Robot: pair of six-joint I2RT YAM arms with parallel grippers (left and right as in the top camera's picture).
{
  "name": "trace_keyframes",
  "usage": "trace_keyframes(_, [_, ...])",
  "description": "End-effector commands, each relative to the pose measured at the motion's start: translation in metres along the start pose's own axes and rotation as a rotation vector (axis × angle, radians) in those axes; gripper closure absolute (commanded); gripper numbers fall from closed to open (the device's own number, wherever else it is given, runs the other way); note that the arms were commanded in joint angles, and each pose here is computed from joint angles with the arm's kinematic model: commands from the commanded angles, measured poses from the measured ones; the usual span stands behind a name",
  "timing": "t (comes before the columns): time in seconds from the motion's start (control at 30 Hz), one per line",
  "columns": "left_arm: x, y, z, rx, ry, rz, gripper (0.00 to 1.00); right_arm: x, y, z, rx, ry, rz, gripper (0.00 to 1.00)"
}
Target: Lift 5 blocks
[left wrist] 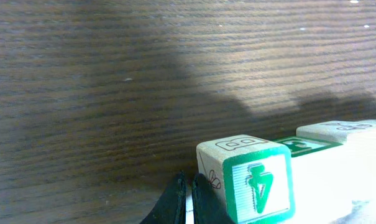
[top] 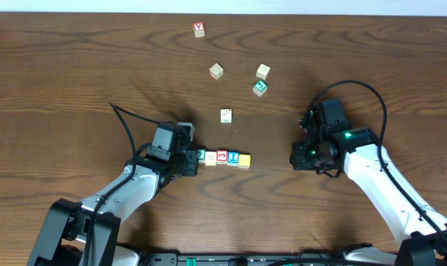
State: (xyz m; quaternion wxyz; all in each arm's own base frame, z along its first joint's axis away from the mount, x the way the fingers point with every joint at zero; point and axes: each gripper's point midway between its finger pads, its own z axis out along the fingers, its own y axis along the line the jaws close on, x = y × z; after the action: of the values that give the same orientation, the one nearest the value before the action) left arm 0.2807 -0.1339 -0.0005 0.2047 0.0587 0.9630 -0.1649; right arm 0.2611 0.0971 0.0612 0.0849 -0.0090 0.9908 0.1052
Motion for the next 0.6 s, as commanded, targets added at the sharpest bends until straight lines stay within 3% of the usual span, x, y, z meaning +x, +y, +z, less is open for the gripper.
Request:
trace_keyframes(0.0, [0.002,-0.003,0.002,0.021,0.016,0.025,0.93,0.002,0.001,0.003,0.0,0.009,0.003,0.54])
trace_keyframes(0.57, [0.012,-0.013,0.001,0.085,0.056,0.056,0.93,0.002,0.001,0.003,-0.001,0.006,0.003,0.52])
